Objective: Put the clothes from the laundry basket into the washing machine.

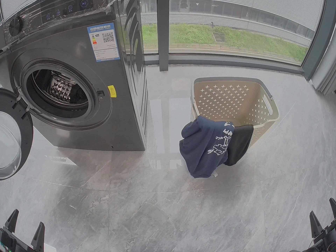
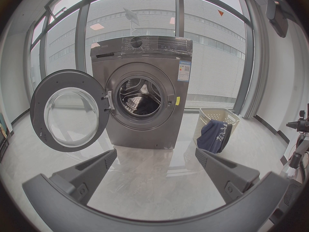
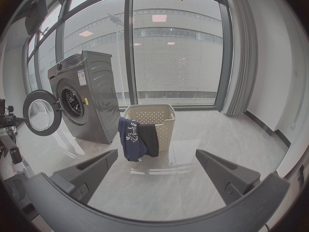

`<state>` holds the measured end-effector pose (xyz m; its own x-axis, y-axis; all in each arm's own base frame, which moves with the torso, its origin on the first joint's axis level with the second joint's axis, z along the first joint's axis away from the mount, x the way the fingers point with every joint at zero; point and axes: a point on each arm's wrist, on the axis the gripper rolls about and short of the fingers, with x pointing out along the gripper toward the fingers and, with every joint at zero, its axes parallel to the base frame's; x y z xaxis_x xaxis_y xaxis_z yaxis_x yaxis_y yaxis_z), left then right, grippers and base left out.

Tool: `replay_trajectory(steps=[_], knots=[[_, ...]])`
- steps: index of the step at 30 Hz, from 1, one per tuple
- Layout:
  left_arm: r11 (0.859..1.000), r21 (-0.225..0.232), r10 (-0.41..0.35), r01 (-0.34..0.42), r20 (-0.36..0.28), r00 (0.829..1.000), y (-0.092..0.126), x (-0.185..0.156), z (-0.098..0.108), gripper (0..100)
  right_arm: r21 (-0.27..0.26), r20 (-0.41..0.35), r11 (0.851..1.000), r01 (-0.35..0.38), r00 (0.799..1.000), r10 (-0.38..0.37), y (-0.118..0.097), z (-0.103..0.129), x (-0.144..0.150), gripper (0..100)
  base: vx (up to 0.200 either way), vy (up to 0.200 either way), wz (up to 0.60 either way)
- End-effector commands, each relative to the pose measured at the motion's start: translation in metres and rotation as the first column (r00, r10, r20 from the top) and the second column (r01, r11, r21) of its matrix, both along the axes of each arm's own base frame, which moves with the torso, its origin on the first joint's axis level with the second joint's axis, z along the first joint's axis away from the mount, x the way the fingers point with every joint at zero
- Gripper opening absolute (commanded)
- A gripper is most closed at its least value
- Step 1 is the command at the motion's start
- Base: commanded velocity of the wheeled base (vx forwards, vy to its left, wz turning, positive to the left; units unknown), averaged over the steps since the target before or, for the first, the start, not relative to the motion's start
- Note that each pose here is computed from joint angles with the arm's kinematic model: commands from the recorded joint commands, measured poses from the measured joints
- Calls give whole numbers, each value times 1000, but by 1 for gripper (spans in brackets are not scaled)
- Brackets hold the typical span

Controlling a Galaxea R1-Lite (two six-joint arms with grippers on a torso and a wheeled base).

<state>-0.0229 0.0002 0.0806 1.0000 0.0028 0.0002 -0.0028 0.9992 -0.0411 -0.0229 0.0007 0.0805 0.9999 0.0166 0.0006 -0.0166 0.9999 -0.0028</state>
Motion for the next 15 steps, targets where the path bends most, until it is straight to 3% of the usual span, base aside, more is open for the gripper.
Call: replay_trajectory(steps=[1,14,15], knots=[[1000,0,0,0,-11,1000,0,1,-5,100,0,-2,1000,0,1000,0,0,-5,0,100,0,0,0],[1000,-2,0,0,-9,1000,0,1,-5,100,0,-2,1000,0,1000,0,0,-5,0,100,0,0,0],[1000,-2,0,0,-11,1000,0,1,-5,100,0,-2,1000,0,1000,0,0,-5,0,100,0,-200,0]])
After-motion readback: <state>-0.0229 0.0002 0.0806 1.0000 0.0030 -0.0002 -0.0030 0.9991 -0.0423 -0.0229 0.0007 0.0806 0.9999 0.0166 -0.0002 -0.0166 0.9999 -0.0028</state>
